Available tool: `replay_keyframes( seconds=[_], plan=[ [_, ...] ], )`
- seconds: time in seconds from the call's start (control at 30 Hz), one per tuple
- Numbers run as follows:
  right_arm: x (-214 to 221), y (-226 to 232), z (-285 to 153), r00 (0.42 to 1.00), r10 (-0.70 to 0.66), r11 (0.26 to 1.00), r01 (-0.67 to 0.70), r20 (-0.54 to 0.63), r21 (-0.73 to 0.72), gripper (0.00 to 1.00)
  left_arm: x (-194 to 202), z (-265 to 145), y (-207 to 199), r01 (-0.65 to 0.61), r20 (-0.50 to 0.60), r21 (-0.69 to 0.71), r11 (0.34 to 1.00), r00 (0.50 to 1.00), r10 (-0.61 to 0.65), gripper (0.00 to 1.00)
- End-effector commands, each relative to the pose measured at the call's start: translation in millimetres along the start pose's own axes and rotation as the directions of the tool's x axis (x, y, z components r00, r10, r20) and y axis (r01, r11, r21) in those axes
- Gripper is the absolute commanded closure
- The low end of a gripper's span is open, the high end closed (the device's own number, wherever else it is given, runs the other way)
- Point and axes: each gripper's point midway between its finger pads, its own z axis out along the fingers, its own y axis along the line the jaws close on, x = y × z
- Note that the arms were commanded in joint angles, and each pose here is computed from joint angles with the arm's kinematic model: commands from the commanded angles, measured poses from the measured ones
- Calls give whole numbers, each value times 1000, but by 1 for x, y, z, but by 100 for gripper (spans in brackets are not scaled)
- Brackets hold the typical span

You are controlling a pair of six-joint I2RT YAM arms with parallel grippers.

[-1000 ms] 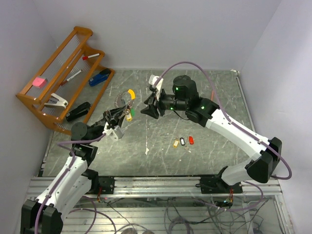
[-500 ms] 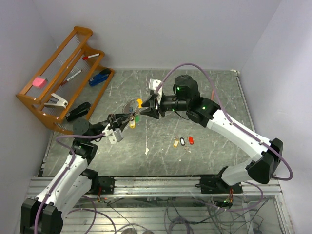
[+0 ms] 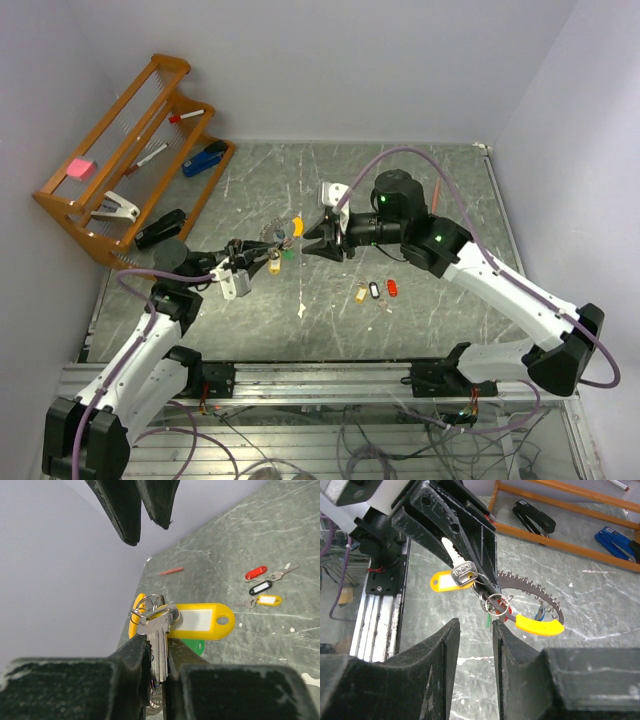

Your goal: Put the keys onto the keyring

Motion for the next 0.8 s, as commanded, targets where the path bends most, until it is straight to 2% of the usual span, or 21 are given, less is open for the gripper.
replay_keyframes(
  seconds=[0.0,0.23,0.47,0.77],
  plan=[
    [7,11,-6,999,-27,1000,27,-25,4,67,-30,6,6,-91,104,55,994,991,85,93],
    [23,16,9,997,-55,998,56,-62,20,70,-23,9,-10,-138,118,147,979,986,121,93],
    [24,16,15,998,-58,997,60,-37,51,75,-11,8,-26,-184,106,269,945,981,161,93],
    [17,15,21,998,-70,995,70,-8,75,78,-12,8,-29,-192,119,281,940,979,164,93]
  ],
)
